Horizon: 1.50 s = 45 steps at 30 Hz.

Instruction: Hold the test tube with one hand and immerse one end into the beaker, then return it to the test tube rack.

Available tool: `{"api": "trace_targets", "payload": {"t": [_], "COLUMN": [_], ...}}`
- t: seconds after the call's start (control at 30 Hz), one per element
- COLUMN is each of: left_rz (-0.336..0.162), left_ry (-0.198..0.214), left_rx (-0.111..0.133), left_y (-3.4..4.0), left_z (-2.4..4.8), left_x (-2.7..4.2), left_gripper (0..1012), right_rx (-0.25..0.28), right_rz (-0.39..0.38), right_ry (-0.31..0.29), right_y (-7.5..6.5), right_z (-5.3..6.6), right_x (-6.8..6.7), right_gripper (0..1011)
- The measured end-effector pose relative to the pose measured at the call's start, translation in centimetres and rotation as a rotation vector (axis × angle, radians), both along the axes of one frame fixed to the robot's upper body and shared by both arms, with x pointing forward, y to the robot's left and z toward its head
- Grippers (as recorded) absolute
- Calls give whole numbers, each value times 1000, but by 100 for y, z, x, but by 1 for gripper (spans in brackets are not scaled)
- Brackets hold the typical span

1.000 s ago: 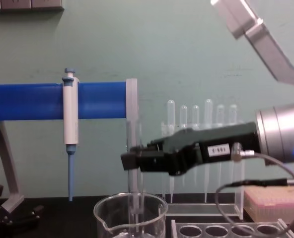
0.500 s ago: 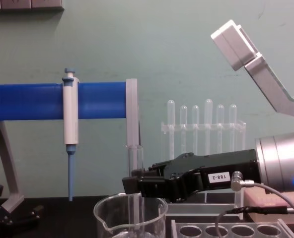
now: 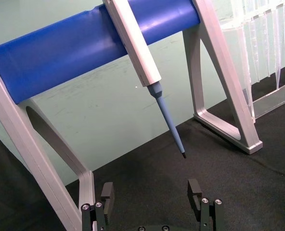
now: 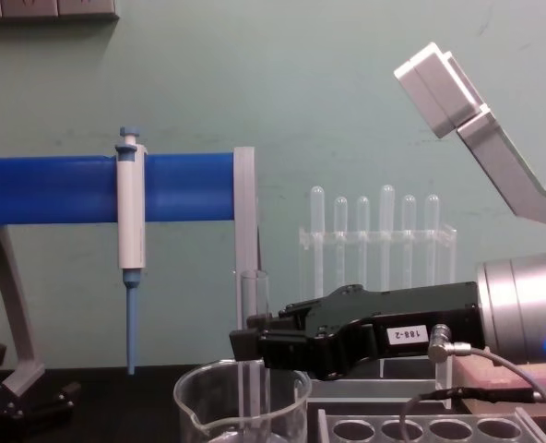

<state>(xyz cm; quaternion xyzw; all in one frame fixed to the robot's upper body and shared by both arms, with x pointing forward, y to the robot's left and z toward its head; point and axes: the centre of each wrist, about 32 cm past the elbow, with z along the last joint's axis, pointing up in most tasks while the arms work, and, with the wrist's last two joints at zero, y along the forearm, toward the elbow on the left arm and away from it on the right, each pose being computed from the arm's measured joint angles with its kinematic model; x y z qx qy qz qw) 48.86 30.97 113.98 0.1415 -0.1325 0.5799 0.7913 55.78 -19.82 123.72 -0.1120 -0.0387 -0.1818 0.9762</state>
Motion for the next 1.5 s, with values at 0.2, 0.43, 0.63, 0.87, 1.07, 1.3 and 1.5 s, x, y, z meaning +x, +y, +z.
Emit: {"api": "trace_targets", "payload": {"t": [0.2, 0.43, 0.63, 0.87, 1.07, 1.3, 1.5], "left_rz": [0, 0, 0, 0, 0, 0, 0], "left_ry": [0, 0, 0, 0, 0, 0, 0], "left_rx": [0, 0, 0, 0, 0, 0, 0], "left_y": [0, 0, 0, 0, 0, 0, 0], "left_z": [0, 0, 0, 0, 0, 0, 0], "left_x": [0, 0, 0, 0, 0, 0, 0], "left_gripper": [1000, 1000, 1000, 1000, 1000, 1000, 1000], "right_rx": [0, -1, -1, -1, -2, -1, -1], "right_rz": [0, 2, 4, 5, 6, 6, 7], "right_ry": [4, 8, 11, 13, 14, 14, 14], "right_y": [1, 1, 1, 2, 1, 1, 1], "right_z": [-1, -1, -1, -2, -2, -1, 0], "right_x": [4, 9, 10, 11, 12, 13, 14], "right_gripper": [241, 241, 241, 241, 241, 241, 241]}}
